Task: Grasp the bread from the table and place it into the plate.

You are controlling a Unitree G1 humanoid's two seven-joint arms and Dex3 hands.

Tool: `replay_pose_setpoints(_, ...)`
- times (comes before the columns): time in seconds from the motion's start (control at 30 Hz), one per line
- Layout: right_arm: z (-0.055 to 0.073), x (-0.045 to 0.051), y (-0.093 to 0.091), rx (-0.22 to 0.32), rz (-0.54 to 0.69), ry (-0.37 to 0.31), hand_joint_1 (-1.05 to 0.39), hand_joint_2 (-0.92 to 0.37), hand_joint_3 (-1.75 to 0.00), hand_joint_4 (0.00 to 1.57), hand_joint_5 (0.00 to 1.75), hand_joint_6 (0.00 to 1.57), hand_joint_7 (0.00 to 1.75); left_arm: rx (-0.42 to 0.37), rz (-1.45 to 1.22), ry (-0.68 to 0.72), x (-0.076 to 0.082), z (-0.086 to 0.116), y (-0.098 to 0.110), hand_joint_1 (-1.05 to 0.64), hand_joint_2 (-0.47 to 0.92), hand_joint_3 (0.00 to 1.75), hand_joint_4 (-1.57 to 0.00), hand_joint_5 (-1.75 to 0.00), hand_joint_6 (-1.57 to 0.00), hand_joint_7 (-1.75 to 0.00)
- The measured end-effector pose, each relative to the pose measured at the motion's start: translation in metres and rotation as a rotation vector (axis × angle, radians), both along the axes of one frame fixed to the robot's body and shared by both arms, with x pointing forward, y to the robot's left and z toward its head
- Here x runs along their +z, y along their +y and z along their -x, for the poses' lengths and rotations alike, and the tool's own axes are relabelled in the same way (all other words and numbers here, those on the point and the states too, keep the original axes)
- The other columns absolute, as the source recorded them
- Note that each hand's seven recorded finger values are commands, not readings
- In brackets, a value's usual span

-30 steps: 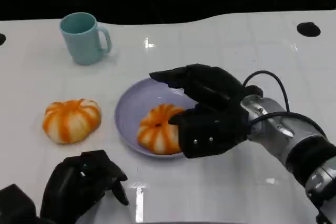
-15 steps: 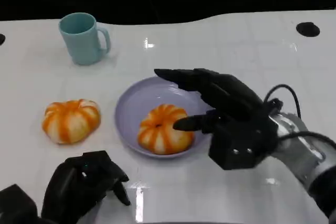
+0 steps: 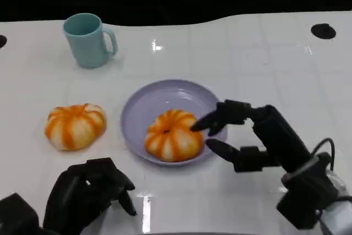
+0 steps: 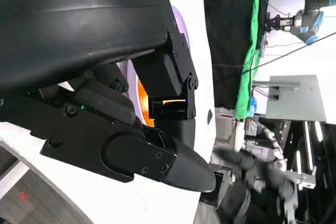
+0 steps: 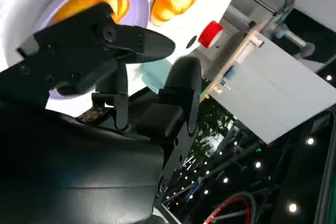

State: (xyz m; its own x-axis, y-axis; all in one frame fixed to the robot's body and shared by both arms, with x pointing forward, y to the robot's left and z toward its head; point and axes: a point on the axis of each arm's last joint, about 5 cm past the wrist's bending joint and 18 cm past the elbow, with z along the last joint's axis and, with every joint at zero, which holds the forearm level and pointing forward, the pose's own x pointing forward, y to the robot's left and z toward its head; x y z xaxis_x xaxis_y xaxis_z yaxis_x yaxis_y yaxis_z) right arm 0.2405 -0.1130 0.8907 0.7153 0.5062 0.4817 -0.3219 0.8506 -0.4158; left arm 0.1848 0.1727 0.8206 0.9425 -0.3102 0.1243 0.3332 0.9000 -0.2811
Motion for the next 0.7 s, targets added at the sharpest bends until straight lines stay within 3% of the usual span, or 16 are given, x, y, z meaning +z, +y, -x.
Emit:
replay_pose_setpoints(0.23, 0.021, -0.0083, -0.018, 0.007, -0.032, 0.046, -0.15, -0.33, -1.41, 0.82, 1.43, 0.88, 1.22, -0.003, 0.002, 0.002, 0.000, -0.001, -0.001, -0.94, 0.92, 0.06, -1.16, -1.21, -1.18, -0.80)
replay_pose_setpoints(0.43, 0.037, -0.0142, -0.039, -0.014, 0.000, 0.097, -0.16, -0.35, -1.33, 0.83, 1.45, 0.86, 1.23, -0.004, 0.000, 0.000, 0.001, -0.002, 0.000, -0.94, 0.92, 0.07, -1.15, -1.22, -1.17, -0.81)
replay_pose_setpoints(0.7, 0.053, -0.0215, -0.054, -0.041, -0.012, 0.183, -0.19, -0.41, -1.24, 0.79, 1.50, 0.84, 1.22, -0.008, -0.001, -0.003, 0.001, -0.002, -0.001, -0.93, 0.92, 0.07, -1.14, -1.22, -1.17, -0.82)
